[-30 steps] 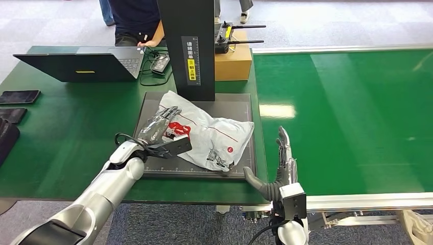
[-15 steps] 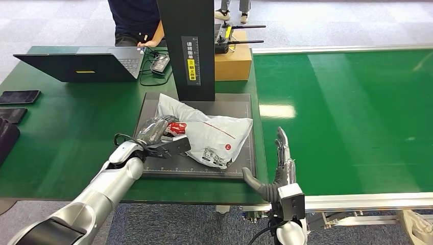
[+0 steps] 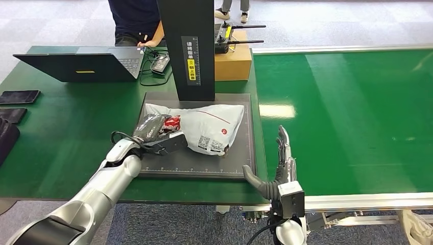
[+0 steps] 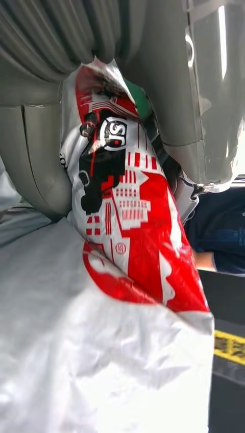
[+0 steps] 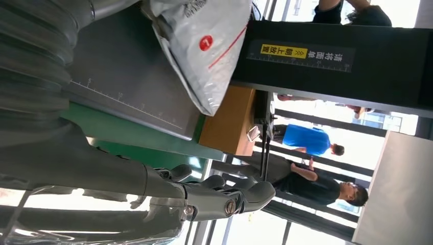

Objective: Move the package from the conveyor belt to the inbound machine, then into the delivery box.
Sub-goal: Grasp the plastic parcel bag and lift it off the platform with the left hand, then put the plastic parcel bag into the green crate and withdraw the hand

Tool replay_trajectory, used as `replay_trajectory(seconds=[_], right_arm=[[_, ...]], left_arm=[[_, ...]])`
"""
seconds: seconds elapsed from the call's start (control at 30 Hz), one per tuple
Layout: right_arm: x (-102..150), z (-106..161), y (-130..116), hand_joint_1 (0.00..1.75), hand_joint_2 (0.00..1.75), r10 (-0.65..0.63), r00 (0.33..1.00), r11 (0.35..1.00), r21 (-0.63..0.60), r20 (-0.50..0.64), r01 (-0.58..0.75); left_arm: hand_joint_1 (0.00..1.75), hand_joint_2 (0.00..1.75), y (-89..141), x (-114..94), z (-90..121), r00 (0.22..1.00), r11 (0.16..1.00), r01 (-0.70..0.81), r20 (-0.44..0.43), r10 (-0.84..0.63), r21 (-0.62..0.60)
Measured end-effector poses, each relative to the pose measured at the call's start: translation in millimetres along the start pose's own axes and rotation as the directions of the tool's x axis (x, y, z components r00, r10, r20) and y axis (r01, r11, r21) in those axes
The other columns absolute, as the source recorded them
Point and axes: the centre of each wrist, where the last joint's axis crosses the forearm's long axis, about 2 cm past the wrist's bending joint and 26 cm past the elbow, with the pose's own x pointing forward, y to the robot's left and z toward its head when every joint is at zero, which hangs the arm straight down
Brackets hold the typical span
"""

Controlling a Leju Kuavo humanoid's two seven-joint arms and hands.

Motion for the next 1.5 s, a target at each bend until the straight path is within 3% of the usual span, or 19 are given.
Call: replay_trajectory(seconds=[0.13, 0.27, 0.43, 0.57, 0.87, 1.07, 1.17, 1.33, 1.5], right_arm=[[0, 2, 0, 0.00, 1.75, 0.000, 1.000, 1.000, 0.000, -0.006, 0.000], [0, 2, 0, 0.00, 1.75, 0.002, 1.000, 1.000, 0.002, -0.008, -0.002], [0, 6, 0, 0.00, 1.75, 0.002, 1.000, 1.000, 0.009, -0.017, -0.002], [-1, 11, 0, 0.00, 1.75, -0.003, 1.000, 1.000, 0.020, -0.025, 0.004], [-1, 20, -2, 0.00, 1.75, 0.002, 1.000, 1.000, 0.028, -0.031, -0.001], [-1, 21, -3, 0.00, 1.75, 0.004, 1.000, 0.999, 0.035, -0.025, -0.003], [-1, 20, -3, 0.00, 1.75, 0.001, 1.000, 0.999, 0.041, -0.023, 0.000], [-1, 20, -3, 0.00, 1.75, 0.000, 1.000, 0.998, 0.055, -0.026, 0.002], [0, 17, -2, 0.00, 1.75, 0.003, 1.000, 0.998, 0.056, -0.022, -0.002]], left_arm=[[1.68, 1.75, 5, -3, 0, 0.995, 0.992, -0.097, 0.034, 0.094, 0.076], [1.43, 1.75, 16, -7, -1, 0.971, 0.952, -0.237, 0.083, 0.225, 0.195], [1.48, 1.75, 27, -14, 6, 0.930, 0.869, -0.367, 0.145, 0.338, 0.330], [1.29, 1.75, 33, -21, 15, 0.910, 0.812, -0.414, 0.179, 0.373, 0.411], [1.41, 1.75, 43, -45, 44, 0.915, 0.706, -0.392, 0.173, 0.364, 0.589], [1.30, 1.75, 42, -71, 72, 0.914, 0.639, -0.345, 0.090, 0.397, 0.688], [1.15, 1.75, 43, -85, 88, 0.912, 0.613, -0.282, 0.009, 0.410, 0.738], [1.48, 1.75, 51, -114, 115, 0.914, 0.604, -0.045, -0.212, 0.347, 0.796], [1.49, 1.75, 61, -146, 133, 0.868, 0.606, 0.131, -0.386, 0.311, 0.784]])
